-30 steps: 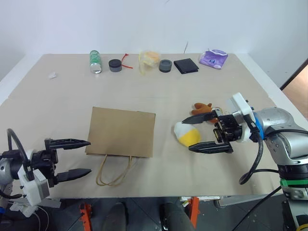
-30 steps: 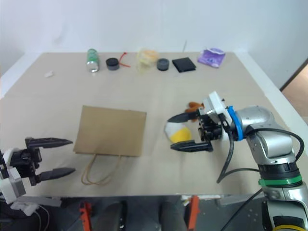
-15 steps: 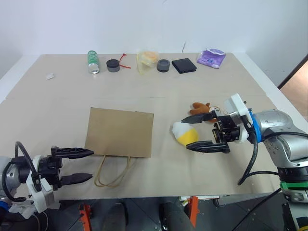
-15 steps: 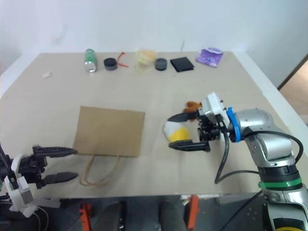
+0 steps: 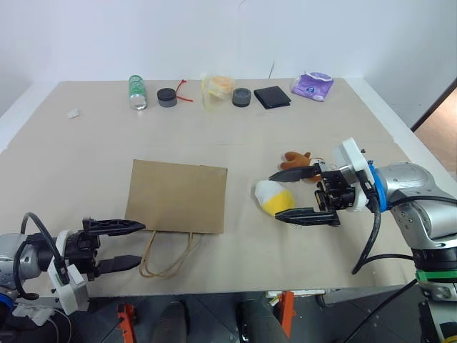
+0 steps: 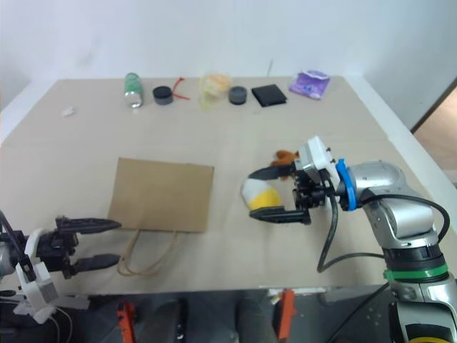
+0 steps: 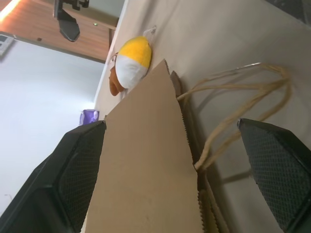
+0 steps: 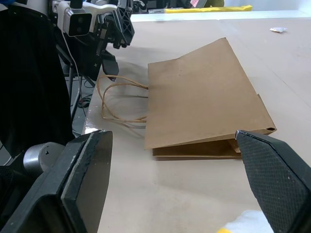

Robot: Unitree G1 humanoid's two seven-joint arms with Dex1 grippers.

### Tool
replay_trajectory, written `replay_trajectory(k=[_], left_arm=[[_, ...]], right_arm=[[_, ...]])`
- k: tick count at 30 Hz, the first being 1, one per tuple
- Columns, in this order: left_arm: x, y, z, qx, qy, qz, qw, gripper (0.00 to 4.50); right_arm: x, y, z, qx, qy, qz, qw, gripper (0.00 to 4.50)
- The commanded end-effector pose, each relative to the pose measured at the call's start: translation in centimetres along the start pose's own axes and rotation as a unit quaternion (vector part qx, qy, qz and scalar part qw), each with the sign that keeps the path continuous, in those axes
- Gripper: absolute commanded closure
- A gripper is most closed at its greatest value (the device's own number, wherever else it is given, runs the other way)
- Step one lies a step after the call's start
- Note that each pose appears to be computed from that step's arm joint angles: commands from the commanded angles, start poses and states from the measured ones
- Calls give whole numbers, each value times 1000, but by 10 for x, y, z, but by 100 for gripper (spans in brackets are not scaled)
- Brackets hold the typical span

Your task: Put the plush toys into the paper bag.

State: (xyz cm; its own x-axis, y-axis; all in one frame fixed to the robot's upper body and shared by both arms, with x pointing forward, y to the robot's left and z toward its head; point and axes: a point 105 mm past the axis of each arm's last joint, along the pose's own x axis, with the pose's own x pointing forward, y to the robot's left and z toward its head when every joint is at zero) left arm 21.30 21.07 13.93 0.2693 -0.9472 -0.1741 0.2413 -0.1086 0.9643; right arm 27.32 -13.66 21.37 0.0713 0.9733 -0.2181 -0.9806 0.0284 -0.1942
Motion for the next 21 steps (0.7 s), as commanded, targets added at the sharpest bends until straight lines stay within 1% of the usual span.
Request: replay_trajectory(k=[1, 8, 9, 11, 12, 13, 14, 16, 18, 19, 21], left_arm=[[-1, 7, 0, 14, -1, 4, 1000, 0], [13, 10, 1, 13, -21, 4, 1000, 0], [16, 11, 1, 9, -24, 4, 1000, 26], [19, 11, 1, 3, -28, 1, 1000, 78], [21, 10, 0, -2, -30, -3, 1000, 131], [23, 10, 0, -4, -30, -6, 1000, 153], [24, 10, 0, -5, -31, -7, 999, 217], [27, 10, 0, -8, -32, -10, 999, 297], [29, 11, -1, -10, -31, -10, 999, 410], [30, 12, -2, -10, -31, -10, 999, 446], [31, 13, -2, -12, -30, -9, 999, 446]], right_arm=[[-5, 1, 13, -27, -10, -8, 1000, 11], [-4, 0, 14, -26, -11, -11, 1000, 11], [-4, 0, 14, -26, -11, -12, 1000, 3], [-4, 0, 15, -26, -11, -12, 1000, 0], [-4, 0, 15, -25, -10, -13, 1000, 0], [-3, 0, 15, -25, -10, -13, 1000, 0], [-3, 0, 15, -25, -10, -13, 1000, 0], [-3, 1, 15, -24, -10, -13, 1000, 0], [-4, 1, 15, -22, -10, -14, 1000, 0], [-4, 1, 15, -22, -10, -14, 1000, 0], [-4, 1, 14, -21, -10, -14, 1000, 0]])
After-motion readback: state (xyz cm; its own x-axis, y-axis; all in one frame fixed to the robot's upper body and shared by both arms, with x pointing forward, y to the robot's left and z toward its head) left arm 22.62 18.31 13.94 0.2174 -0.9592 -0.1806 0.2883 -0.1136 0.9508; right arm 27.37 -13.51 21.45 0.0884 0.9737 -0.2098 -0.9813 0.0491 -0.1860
